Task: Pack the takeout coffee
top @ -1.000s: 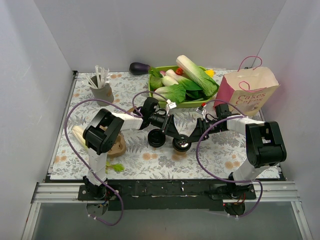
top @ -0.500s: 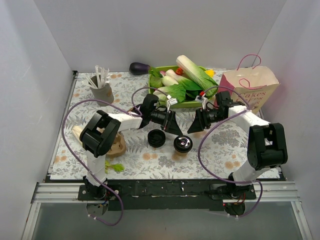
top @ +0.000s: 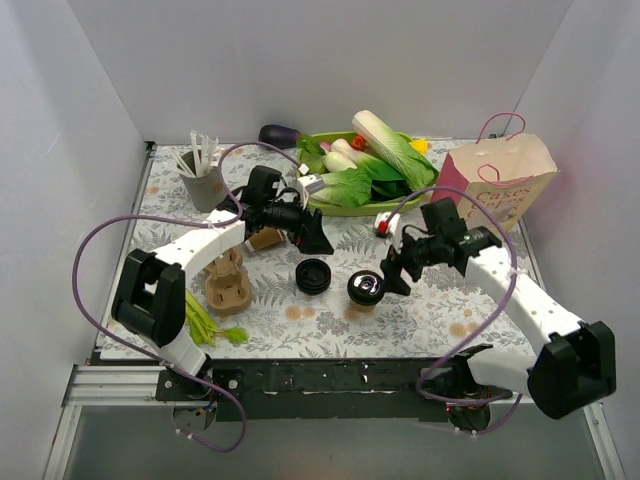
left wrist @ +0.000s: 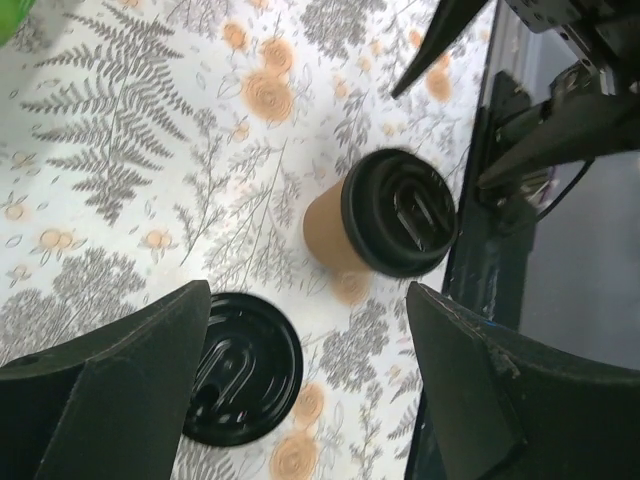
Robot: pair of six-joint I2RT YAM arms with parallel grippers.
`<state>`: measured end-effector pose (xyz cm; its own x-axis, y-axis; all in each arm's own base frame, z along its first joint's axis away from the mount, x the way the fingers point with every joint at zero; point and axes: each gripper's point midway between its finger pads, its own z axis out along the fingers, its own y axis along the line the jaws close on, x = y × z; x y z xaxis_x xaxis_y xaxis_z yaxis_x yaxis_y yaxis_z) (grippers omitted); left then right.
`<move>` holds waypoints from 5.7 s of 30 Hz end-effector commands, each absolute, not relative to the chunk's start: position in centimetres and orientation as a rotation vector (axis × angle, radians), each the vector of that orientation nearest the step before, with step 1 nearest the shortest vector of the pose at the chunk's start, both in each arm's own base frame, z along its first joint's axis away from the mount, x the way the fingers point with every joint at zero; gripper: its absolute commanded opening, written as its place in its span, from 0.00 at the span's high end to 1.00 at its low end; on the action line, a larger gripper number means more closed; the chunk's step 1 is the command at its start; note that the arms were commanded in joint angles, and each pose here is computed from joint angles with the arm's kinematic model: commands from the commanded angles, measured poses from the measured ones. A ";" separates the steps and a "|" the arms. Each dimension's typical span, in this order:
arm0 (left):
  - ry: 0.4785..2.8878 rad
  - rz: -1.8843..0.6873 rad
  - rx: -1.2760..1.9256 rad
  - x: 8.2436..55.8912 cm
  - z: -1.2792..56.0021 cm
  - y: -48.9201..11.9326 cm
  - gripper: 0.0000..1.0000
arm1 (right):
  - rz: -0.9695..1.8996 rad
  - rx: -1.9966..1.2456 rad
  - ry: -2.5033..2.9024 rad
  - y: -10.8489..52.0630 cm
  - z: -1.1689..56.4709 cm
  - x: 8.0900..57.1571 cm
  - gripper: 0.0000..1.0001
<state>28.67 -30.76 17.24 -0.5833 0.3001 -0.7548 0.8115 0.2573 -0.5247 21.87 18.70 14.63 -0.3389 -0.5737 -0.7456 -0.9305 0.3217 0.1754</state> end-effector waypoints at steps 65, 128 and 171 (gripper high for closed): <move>2.306 -0.365 1.090 36.3 13.6 -12.8 0.15 | 1.149 -1.317 1.790 37.5 21.4 31.2 0.28; 2.218 -0.751 1.122 34.6 8.9 -13.0 0.44 | 1.450 -1.207 1.823 42.6 14.0 38.4 0.45; 2.145 -0.809 1.156 34.5 10.3 -13.9 0.46 | 1.761 -1.201 1.810 43.0 15.6 33.8 0.64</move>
